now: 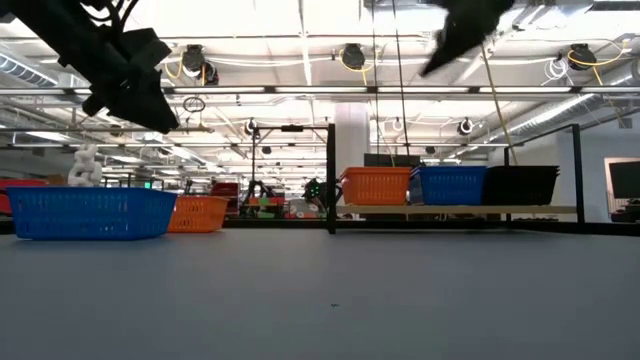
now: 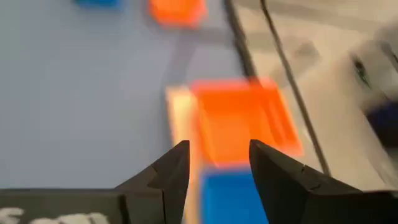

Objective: Stack baskets on shelf by color
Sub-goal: Put the orange basket on the shelf

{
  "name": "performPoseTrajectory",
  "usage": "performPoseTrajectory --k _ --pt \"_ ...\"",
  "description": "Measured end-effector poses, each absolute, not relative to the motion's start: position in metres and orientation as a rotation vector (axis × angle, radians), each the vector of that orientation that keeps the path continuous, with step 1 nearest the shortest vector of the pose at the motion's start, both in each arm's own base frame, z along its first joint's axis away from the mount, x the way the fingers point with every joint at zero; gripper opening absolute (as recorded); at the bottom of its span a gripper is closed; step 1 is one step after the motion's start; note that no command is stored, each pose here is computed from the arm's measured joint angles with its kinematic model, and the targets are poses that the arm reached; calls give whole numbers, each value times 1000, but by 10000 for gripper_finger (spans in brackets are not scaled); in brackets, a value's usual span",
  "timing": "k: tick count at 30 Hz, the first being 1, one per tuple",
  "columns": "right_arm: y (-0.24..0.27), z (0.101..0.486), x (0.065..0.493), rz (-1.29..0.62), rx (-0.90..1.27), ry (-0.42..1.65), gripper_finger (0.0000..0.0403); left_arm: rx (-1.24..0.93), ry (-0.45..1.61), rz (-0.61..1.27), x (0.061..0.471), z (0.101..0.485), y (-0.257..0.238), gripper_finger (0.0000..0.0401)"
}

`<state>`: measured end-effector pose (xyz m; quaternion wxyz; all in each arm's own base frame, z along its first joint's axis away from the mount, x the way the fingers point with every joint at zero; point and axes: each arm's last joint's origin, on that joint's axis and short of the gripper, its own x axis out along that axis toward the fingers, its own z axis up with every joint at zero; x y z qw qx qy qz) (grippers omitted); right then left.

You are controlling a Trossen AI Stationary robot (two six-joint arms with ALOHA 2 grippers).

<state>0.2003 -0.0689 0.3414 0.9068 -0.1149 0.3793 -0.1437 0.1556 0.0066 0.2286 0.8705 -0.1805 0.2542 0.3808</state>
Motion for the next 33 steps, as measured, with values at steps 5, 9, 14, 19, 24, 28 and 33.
performPoseTrajectory --k 5,9,14,19,24,28,33 --pt "-44 341 245 -129 -342 597 162 -383 528 798 156 229 7 127" --pt "-26 323 297 -58 -577 495 162 -351 520 801 157 230 9 127" --pt "-35 280 371 -23 -870 584 162 -322 512 812 158 232 14 127" --pt "-64 243 435 -6 -950 675 162 -304 548 822 156 230 15 127" --pt "-88 227 483 27 -867 613 162 -286 567 840 154 228 17 127" --pt "-104 222 510 22 -648 540 162 -279 565 875 153 229 22 127" --pt "-109 215 529 -19 -523 549 162 -275 586 913 150 227 28 127"
